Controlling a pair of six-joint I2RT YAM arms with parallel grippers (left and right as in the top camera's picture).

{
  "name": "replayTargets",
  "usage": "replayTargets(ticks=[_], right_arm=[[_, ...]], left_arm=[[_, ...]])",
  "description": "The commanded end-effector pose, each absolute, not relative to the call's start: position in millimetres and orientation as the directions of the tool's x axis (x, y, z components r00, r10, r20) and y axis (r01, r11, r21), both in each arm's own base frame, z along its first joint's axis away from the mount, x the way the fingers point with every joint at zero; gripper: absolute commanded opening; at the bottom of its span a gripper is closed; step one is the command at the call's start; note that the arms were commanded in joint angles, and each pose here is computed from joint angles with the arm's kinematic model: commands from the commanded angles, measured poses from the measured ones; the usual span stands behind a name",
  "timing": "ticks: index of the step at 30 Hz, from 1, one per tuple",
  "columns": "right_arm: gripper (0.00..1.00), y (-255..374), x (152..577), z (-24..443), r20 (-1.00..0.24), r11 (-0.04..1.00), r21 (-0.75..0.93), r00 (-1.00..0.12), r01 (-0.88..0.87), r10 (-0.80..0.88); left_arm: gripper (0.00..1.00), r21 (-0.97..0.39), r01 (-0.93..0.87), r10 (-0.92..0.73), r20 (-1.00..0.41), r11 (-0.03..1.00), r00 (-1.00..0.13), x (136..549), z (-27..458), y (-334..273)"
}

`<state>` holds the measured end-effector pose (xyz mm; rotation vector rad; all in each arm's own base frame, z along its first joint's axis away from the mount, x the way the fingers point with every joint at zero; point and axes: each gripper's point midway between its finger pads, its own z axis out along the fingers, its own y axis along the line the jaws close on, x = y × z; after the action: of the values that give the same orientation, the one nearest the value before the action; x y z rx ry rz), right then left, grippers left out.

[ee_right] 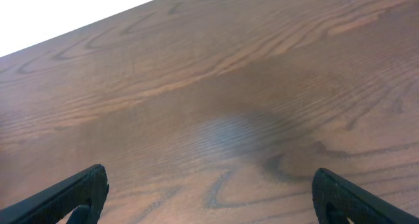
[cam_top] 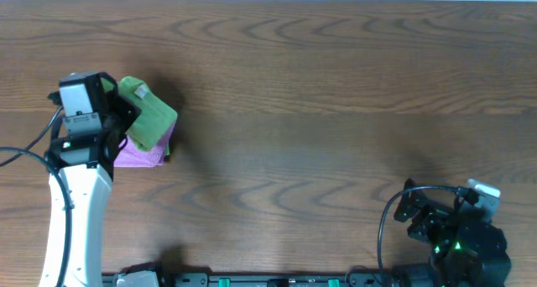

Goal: Fold the cloth
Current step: 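Place the green cloth on top of the pink towel with the left gripper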

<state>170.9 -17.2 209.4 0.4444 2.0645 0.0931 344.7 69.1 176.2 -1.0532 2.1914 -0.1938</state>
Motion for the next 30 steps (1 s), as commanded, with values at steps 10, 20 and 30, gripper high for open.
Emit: replayTargets(ticks=[10,20,30], right_arm=[[0.99,-20.2,170.0,209.8,-0.823,0.922,0.252,-0.437,0.293,0.363],[0.99,-20.2,170.0,209.8,-0.823,0.922,0.252,-0.437,0.293,0.363],[0.99,-20.2,170.0,209.8,-0.823,0.922,0.252,-0.437,0.293,0.363]], left_arm=[[0.06,-0.336,-0.709,-0.761,-0.478,0.620,-0.439,335.9,144.8,99.0],[0.06,-0.284,-0.758,-0.788,-0.414,0.587,-0.456,335.2,111.0,111.1],[0.48,-0.284,-0.780,-0.809,-0.396,0.558,-0.435,326.6,107.9,127.5]])
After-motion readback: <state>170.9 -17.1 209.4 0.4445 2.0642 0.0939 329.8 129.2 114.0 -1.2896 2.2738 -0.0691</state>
